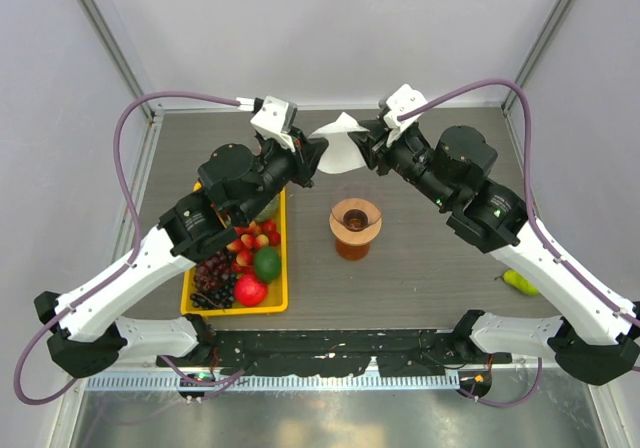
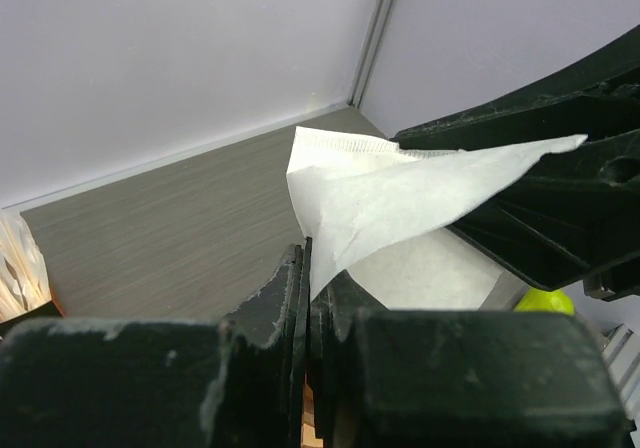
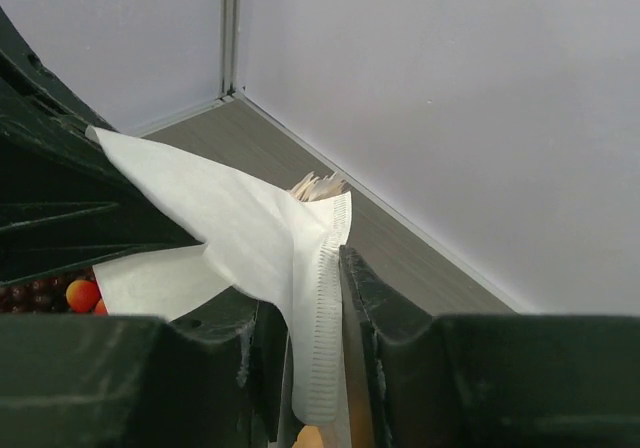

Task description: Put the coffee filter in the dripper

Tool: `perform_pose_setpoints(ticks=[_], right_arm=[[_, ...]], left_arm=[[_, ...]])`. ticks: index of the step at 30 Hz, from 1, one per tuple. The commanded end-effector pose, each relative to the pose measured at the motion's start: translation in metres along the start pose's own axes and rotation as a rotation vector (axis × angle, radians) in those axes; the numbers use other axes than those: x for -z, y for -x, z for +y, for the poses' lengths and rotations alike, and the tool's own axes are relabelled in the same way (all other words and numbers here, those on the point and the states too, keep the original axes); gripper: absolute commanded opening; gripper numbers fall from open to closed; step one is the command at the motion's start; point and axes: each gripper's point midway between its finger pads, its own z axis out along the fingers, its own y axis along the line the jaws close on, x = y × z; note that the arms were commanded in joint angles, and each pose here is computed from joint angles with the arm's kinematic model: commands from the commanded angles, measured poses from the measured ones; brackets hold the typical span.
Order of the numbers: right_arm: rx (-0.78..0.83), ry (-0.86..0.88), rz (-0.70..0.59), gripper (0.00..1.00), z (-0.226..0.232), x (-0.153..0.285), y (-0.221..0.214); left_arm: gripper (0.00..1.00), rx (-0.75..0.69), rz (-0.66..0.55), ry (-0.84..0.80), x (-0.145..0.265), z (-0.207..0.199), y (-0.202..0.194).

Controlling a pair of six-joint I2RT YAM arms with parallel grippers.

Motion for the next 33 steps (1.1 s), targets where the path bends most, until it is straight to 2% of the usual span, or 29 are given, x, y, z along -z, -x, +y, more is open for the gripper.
perform_pose_setpoints(ticks=[1, 4, 7, 8, 11, 12, 16, 22, 25, 28, 30, 33], right_arm=[[0.001, -0.062, -0.073, 0.28, -0.013, 0.003, 0.026], [-0.001, -0.052, -0.081, 0.2, -0.012, 0.004, 0.029], [0.013, -0.035, -0.086, 0.17, -0.01, 0.007, 0.031], [0.02, -0.019, -0.09, 0.15, -0.007, 0.009, 0.032], [0.077, 0.028, -0.118, 0.1, -0.002, 0.024, 0.035], [0.091, 0.056, -0.123, 0.09, 0.003, 0.028, 0.033], [0.173, 0.218, -0.153, 0.06, 0.027, 0.056, 0.032], [0.323, 0.512, -0.192, 0.05, 0.072, 0.099, 0.017], [0.399, 0.64, -0.227, 0.05, 0.089, 0.115, 0.016], [0.426, 0.721, -0.206, 0.05, 0.098, 0.122, 0.014], [0.427, 0.76, -0.184, 0.05, 0.103, 0.123, 0.012], [0.422, 0.776, -0.176, 0.05, 0.106, 0.122, 0.01]], left_arm=[[0.11, 0.029, -0.058, -0.003, 0.002, -0.005, 0.023], [0.29, 0.024, -0.06, -0.008, 0.003, -0.005, 0.024], [0.56, -0.019, -0.057, -0.071, 0.01, -0.013, 0.027], [0.64, -0.047, -0.052, -0.117, 0.016, -0.018, 0.028], [0.97, -0.126, -0.003, -0.276, 0.042, -0.027, 0.024], [0.99, -0.135, 0.005, -0.339, 0.053, -0.029, 0.022], [0.99, -0.228, -0.024, -0.631, 0.109, -0.033, 0.021], [0.84, -0.409, 0.06, -0.81, 0.147, -0.035, -0.005], [0.7, -0.373, 0.09, -0.858, 0.143, -0.041, -0.005], [0.56, -0.302, 0.124, -0.908, 0.137, -0.05, 0.002], [0.52, -0.251, 0.145, -0.919, 0.134, -0.058, 0.007], [0.52, -0.197, 0.173, -0.936, 0.134, -0.072, 0.007]])
